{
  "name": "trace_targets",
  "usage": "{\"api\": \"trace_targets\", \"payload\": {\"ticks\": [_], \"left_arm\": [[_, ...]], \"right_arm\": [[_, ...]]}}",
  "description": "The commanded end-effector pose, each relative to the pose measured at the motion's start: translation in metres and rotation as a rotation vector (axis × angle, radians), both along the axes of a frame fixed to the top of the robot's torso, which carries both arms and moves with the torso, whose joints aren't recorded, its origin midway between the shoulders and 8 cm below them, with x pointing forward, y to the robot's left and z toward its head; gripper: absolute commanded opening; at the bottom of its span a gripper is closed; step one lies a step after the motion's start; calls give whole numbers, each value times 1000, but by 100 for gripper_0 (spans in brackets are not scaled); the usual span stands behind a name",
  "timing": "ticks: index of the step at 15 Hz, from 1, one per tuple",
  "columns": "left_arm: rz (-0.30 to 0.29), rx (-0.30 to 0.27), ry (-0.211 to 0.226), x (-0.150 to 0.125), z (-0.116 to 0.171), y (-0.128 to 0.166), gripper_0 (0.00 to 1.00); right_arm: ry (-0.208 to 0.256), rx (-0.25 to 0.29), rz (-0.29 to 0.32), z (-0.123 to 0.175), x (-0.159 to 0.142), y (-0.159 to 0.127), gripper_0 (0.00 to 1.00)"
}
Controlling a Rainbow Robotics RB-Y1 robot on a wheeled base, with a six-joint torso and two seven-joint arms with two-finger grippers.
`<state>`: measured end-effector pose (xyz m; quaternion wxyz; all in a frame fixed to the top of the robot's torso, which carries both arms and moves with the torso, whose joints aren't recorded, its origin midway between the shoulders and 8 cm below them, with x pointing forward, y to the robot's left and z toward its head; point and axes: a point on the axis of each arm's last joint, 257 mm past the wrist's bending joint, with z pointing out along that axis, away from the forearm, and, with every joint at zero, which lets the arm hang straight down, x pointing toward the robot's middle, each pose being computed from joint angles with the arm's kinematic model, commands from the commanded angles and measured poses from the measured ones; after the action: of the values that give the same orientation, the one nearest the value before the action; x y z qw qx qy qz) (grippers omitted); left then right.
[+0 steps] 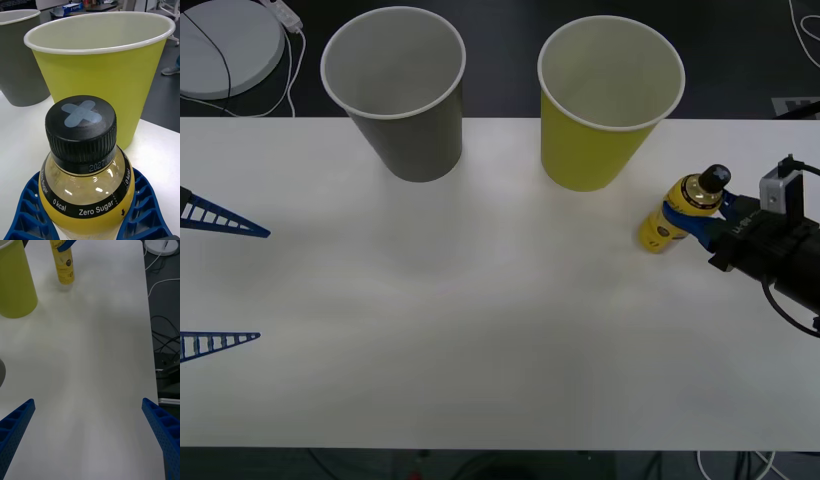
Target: Put the can into the green bin and the plastic bottle into the gray bin
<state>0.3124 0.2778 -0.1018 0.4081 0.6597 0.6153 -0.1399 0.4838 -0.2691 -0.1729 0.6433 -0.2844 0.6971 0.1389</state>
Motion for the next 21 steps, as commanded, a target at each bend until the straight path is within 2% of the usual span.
{"api": "trace_targets", "payload": {"ticks": [1,5,11,13,19,21], "left_arm": [[0,0,0,0,0,0,100],[0,0,0,0,0,0,100],[0,0,0,0,0,0,100],[0,0,0,0,0,0,100],[0,0,0,0,0,0,100],[0,0,0,0,0,0,100]], "right_arm": [[-6,9,15,12,-14,-3,0],[-18,34,47,36,-28,-2,0],[-80,6,64,81,-47,-6,0],[-84,-8,73,91,-56,-7,0],[-55,-41,146,117,-93,6,0],[-35,-29,180,125,-104,16,0]]}}
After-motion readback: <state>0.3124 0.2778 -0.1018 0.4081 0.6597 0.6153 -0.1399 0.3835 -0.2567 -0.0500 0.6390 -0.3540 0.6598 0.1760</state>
